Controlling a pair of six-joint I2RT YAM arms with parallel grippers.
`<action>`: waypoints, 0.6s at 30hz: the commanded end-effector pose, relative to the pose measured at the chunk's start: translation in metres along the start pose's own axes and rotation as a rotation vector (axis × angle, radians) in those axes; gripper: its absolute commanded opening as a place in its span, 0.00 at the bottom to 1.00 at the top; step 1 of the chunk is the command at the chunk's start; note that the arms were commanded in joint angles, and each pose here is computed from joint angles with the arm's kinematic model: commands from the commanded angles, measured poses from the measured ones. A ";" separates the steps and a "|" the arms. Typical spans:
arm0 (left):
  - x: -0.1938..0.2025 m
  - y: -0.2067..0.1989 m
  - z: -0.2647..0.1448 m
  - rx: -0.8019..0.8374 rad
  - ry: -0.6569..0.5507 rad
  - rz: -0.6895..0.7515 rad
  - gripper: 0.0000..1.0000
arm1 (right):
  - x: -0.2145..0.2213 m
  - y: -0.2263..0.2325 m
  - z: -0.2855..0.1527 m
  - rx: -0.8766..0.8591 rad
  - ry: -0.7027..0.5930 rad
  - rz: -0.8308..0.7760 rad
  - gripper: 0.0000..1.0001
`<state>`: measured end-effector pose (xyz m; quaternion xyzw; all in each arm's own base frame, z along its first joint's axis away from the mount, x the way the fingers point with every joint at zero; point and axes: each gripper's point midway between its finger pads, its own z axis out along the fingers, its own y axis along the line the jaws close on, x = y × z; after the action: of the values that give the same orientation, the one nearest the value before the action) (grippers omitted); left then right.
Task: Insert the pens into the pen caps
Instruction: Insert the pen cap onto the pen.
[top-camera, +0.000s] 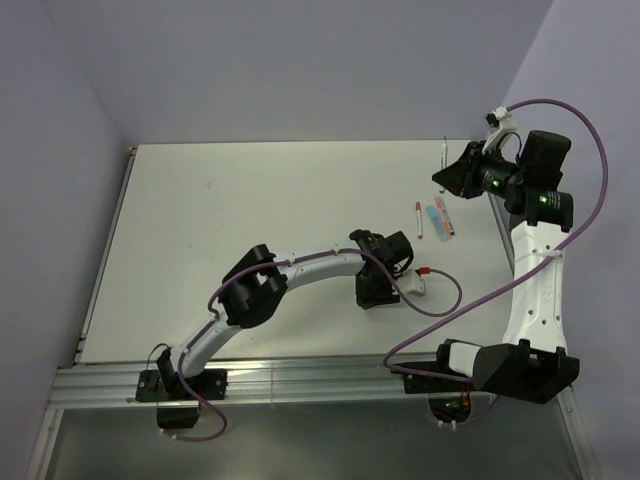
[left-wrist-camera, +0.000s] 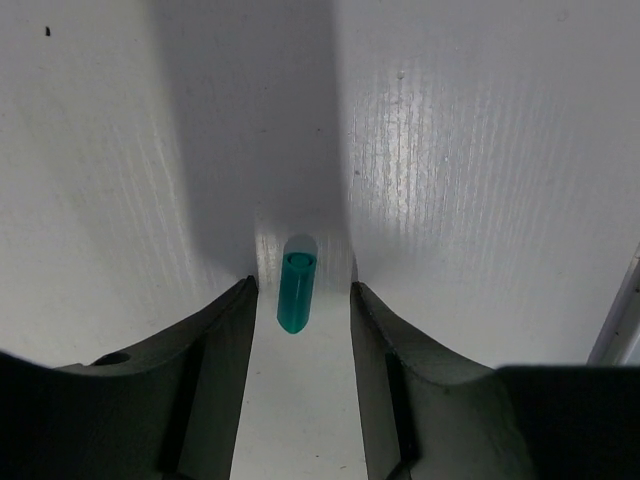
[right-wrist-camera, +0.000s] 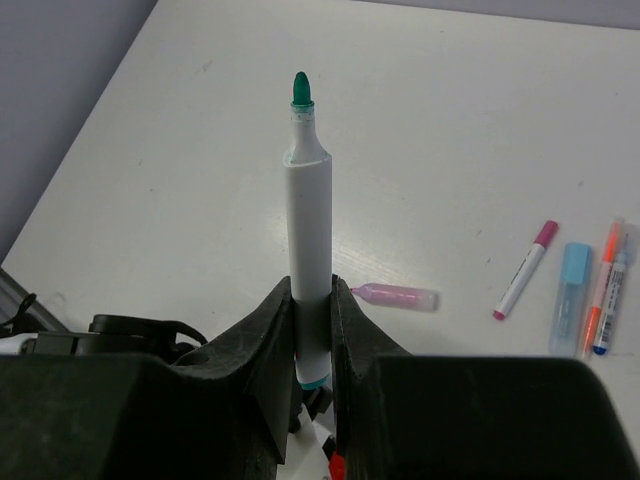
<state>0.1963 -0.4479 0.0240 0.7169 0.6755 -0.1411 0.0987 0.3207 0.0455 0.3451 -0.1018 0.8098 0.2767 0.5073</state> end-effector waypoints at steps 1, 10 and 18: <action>-0.003 -0.007 0.003 -0.012 0.020 0.022 0.49 | 0.000 -0.001 0.001 0.005 0.002 -0.024 0.00; 0.019 -0.015 0.023 0.006 0.119 -0.005 0.21 | -0.003 0.000 0.001 0.004 -0.002 -0.024 0.00; -0.002 -0.027 -0.013 0.016 -0.005 -0.062 0.00 | -0.008 0.006 0.006 -0.050 -0.002 -0.038 0.00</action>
<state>0.1957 -0.4473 0.0216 0.7113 0.6847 -0.1148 0.1097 0.3223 0.0473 0.3414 -0.1086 0.8106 0.2803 0.5025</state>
